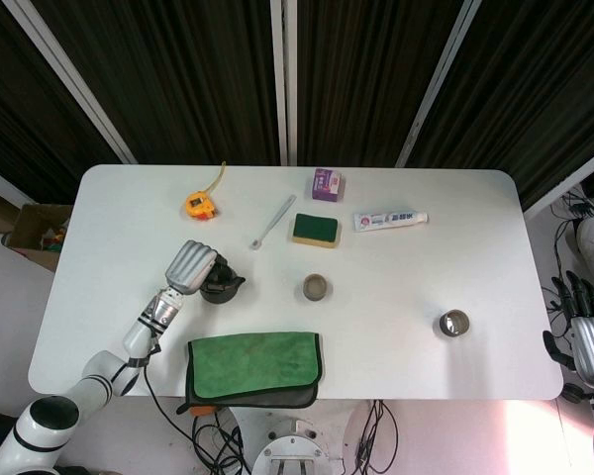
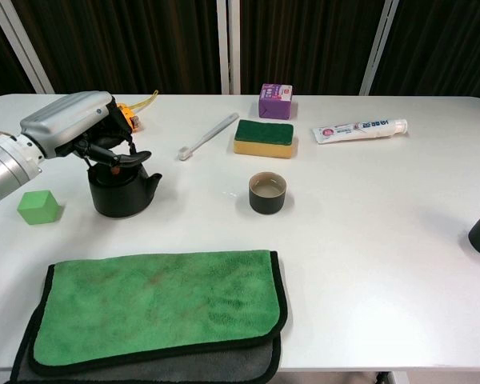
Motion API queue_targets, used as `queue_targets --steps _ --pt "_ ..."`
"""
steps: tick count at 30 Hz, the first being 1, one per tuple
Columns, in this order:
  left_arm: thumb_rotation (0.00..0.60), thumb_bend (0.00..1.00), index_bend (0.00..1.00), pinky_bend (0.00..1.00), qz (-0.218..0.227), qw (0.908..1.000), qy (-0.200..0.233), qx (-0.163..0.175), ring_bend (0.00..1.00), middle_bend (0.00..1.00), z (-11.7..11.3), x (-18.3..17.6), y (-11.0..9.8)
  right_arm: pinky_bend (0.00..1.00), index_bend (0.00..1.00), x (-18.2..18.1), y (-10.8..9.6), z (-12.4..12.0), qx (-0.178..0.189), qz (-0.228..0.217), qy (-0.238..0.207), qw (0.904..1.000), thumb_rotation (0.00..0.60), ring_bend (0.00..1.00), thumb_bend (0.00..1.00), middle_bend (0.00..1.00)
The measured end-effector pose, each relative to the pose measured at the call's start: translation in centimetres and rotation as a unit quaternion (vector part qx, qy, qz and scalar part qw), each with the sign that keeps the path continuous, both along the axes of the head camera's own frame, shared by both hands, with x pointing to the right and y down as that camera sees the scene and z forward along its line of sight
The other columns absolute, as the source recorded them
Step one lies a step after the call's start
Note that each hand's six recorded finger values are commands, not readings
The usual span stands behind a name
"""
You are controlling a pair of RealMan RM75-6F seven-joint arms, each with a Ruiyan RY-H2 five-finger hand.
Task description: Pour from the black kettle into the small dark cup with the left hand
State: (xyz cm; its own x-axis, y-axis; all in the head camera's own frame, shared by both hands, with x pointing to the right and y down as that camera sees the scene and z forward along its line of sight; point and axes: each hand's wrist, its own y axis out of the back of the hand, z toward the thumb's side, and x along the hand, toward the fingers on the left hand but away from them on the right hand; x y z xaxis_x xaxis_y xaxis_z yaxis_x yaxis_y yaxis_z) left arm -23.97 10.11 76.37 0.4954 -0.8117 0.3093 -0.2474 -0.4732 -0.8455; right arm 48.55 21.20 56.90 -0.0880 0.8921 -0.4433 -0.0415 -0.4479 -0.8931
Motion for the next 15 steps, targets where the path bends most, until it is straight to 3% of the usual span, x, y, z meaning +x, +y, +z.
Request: queue_targets --steps 3,7,15 --pt "0.158 0.19 1.00 0.82 0.002 1.0000 0.001 0.000 0.92 1.00 0.00 -0.16 0.11 0.00 0.00 -0.04 0.00 -0.01 0.000 -0.001 0.000 1.0000 0.600 0.00 0.36 0.00" --pt "0.097 0.18 1.00 0.82 0.004 1.0000 0.002 0.000 0.92 1.00 -0.04 -0.33 0.16 0.00 0.00 -0.07 0.00 -0.02 0.000 -0.001 0.000 1.0000 0.600 0.00 0.36 0.00" --pt "0.073 0.17 0.98 0.80 0.018 0.9998 -0.006 -0.002 0.90 1.00 0.16 -0.35 0.49 0.00 0.00 -0.11 0.00 0.06 0.000 -0.001 -0.001 1.0000 0.600 0.00 0.36 0.00"
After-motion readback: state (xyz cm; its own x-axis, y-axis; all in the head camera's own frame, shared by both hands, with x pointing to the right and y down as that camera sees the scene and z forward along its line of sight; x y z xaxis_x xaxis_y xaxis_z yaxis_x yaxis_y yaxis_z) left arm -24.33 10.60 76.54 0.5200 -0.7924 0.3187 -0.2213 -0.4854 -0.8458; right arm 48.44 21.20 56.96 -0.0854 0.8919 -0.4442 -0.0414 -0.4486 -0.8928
